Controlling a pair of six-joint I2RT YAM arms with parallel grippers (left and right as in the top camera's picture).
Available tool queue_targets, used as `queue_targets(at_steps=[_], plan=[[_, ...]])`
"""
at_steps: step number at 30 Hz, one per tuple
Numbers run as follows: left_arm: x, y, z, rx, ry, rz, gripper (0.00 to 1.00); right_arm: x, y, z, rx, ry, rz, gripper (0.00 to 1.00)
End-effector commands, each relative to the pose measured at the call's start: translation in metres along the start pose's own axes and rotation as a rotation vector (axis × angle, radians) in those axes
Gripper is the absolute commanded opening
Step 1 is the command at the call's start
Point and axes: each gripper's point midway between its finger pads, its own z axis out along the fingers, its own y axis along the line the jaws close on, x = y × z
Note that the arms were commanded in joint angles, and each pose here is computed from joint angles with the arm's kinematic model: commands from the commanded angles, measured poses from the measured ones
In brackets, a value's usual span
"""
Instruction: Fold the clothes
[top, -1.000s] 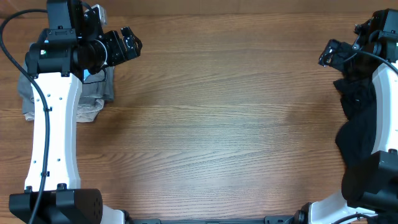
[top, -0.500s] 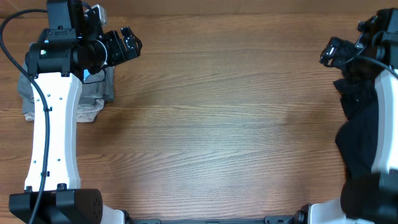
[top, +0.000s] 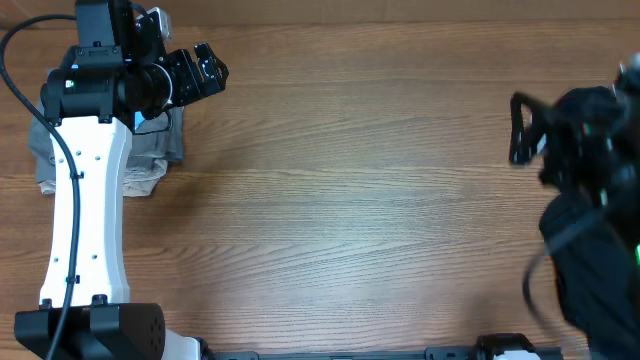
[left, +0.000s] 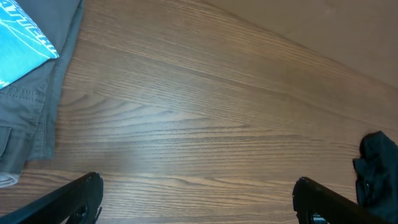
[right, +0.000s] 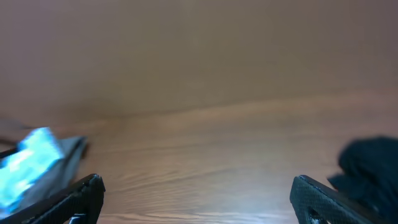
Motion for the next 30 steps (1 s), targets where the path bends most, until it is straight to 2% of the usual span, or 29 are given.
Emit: queue_targets(at_steps=[1, 6, 13, 23, 30], plan=[[0.0, 0.0, 0.0, -0.005, -0.002, -0.005, 1.0, -0.008, 0.022, -0.057, -0.084, -0.125, -0.032, 1.0], [0.0, 0.0, 0.0, -0.006, -0.002, -0.005, 1.0, -0.005, 0.026, -0.128, -0.124, -0.275, -0.046, 1.0], [0.0, 0.0, 0.0, -0.005, -0.002, -0.005, 1.0, 0.037, 0.019, -0.185, -0.13, -0.303, -0.048, 1.0], [0.0, 0.0, 0.0, -0.006, -0.002, -0.005, 1.0, 0.086, 0.008, -0.208, -0.123, -0.305, -0.047, 1.0], [0.0, 0.0, 0.0, -0.005, -0.002, -0.005, 1.0, 0.121, -0.001, -0.183, -0.118, -0.275, -0.048, 1.0]])
